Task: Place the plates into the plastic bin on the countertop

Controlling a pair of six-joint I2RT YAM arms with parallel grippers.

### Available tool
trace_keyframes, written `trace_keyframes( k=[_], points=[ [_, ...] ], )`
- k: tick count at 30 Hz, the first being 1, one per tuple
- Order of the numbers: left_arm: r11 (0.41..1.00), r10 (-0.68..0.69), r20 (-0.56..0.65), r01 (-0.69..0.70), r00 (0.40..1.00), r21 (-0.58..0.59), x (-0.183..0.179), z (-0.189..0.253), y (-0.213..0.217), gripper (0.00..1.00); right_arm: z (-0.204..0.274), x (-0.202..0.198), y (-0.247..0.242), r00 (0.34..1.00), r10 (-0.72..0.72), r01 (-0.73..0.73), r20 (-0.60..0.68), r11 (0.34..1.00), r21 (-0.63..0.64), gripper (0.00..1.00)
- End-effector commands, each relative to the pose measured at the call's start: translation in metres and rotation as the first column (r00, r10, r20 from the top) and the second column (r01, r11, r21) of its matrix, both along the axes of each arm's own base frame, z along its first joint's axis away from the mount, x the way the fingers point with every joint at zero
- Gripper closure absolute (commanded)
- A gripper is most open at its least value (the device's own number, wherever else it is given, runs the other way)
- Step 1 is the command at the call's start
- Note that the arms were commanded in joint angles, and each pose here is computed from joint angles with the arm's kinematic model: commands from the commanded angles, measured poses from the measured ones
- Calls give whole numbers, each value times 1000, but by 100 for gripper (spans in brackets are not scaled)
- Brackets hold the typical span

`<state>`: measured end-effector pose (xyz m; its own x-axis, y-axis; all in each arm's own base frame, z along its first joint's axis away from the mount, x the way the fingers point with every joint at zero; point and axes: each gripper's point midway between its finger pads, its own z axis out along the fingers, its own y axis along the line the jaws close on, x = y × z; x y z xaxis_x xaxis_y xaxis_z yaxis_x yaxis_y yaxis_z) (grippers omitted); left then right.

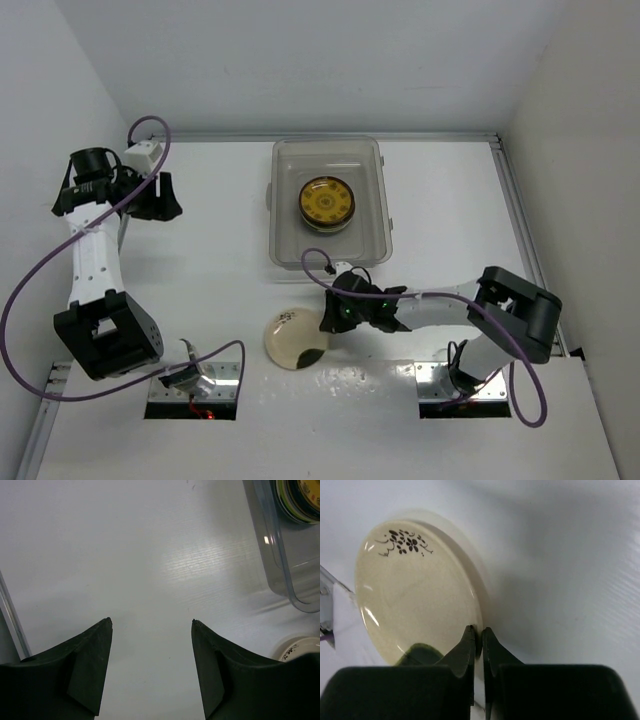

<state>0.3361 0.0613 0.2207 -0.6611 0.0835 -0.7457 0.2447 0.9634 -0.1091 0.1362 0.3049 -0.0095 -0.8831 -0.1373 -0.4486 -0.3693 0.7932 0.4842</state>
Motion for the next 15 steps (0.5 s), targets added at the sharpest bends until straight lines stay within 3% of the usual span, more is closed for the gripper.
trace_keyframes(
  k=[1,5,8,11,12,15],
  points=[
    [1000,-14,33,14,999,16,-7,10,2,33,13,-10,-2,995,94,-92,29,993,-72,100],
    [1000,3,35,-3,999,23,-8,10,10,33,83,2,22,961,227,-220,156,974,-61,100],
    [1000,21,27,-22,999,19,-9,7,16,33,173,39,53,935,191,-228,298,969,93,100],
    [999,33,27,-34,999,19,-8,7,21,33,224,97,45,932,67,-144,356,971,192,100],
    [999,44,27,-45,999,19,-9,7,25,33,223,136,21,937,-30,-36,347,982,184,100],
    [999,53,9,-53,999,10,-8,1,29,33,236,207,-17,918,-213,149,335,967,207,100]
  ],
)
